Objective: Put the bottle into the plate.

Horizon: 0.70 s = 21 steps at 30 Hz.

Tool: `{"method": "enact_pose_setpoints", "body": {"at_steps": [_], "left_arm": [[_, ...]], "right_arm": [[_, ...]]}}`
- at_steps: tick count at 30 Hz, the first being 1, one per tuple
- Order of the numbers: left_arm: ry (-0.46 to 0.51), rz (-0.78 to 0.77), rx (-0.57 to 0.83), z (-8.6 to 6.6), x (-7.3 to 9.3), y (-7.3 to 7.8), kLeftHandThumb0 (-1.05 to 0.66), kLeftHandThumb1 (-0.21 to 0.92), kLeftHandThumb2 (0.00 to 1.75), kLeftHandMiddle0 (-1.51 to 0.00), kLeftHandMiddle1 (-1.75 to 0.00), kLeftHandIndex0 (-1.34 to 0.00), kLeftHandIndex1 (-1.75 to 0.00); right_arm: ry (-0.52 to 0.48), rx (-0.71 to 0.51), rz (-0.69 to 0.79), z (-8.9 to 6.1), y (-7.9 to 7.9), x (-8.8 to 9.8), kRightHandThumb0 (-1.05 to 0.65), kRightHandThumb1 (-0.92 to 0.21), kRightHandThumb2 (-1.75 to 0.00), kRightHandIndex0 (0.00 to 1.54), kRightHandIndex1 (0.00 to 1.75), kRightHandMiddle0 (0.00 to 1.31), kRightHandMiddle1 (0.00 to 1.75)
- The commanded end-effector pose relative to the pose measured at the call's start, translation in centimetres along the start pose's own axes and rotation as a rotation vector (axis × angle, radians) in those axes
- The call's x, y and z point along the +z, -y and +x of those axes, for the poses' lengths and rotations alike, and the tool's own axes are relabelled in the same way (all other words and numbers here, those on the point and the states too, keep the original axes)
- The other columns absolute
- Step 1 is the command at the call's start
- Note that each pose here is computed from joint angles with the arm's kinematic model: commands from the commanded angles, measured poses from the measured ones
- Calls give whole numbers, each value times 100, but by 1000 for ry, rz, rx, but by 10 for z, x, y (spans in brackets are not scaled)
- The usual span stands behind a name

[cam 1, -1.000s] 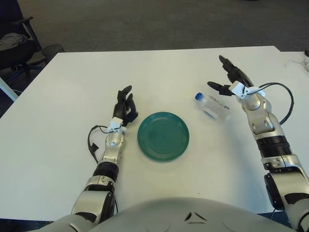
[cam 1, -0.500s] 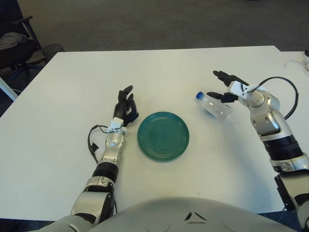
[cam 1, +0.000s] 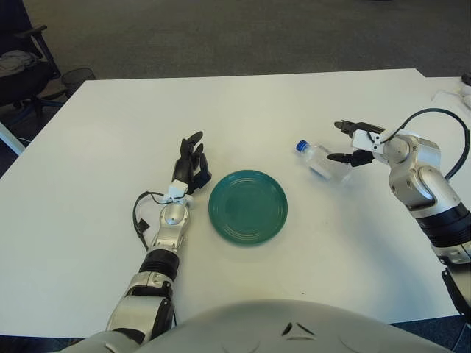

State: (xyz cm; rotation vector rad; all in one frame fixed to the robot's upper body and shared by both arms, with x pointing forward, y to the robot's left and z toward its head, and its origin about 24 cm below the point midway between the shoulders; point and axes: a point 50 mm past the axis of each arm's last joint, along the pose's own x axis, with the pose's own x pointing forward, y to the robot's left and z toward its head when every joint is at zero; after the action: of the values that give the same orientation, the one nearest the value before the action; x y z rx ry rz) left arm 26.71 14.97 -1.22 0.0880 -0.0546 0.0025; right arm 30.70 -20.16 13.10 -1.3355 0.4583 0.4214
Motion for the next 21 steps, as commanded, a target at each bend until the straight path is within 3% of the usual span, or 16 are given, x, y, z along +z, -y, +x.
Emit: {"method": "enact_pose_setpoints", "body": {"at_steps": [1,11,21], "left_arm": [[-170,-3,-7,-30,-33,2,-88,92,96,-37,0,0,-75],[-164,7,4,-31,-33,2,-87,92,97,-37,0,0,-77],[-171,0,13,-34,-34,0,-87,92,96,-38,-1,0,-79]], "right_arm": [[-30,-13,-29,-3,7,3,-105,-92,-57,0,0,0,0],[-88,-56,-47,-4,1,-5,-105,-92,-63,0,0,0,0],[-98,-79,-68,9,-2,-8,-105,-92,-67,0,0,0,0]]}}
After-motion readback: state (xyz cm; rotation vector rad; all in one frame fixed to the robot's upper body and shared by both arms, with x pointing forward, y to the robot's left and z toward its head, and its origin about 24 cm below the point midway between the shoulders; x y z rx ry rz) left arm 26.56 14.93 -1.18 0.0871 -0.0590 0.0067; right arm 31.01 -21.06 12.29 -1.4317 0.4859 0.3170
